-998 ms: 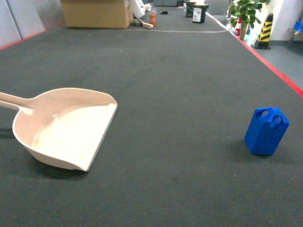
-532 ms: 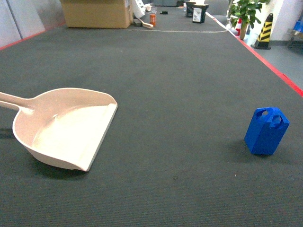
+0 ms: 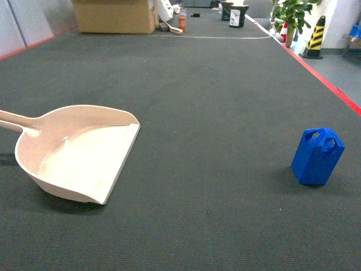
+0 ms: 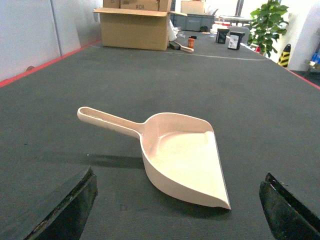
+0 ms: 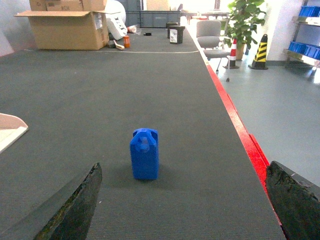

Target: Place part in tray to right shelf

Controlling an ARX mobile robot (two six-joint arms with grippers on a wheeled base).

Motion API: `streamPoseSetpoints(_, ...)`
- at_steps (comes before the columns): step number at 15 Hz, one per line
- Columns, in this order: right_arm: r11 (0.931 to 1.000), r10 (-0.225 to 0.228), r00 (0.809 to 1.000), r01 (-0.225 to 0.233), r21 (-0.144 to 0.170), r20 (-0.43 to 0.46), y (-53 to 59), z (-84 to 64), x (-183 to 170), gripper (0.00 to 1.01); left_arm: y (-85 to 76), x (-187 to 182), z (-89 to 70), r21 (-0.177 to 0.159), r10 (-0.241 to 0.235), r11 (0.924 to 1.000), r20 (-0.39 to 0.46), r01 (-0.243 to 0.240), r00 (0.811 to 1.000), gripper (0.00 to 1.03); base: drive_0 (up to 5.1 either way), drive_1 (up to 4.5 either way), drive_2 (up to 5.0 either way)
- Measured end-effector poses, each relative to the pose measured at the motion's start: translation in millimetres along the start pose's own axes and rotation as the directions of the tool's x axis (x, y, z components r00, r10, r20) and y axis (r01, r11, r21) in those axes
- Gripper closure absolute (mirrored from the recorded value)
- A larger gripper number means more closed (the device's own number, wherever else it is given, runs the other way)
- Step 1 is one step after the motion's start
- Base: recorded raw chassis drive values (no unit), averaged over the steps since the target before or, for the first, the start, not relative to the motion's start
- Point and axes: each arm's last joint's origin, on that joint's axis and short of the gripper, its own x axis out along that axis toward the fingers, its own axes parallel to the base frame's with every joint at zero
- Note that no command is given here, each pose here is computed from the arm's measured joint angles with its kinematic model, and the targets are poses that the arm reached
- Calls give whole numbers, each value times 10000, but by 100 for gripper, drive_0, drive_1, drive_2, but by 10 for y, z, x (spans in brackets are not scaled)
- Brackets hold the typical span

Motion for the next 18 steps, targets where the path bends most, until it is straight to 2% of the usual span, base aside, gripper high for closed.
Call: streamPoseSetpoints(18, 10000, 0, 10000, 0, 0, 4, 0, 1, 0, 3, 0, 0, 0, 0, 0, 10000, 0, 0, 10000, 5, 0, 0, 0)
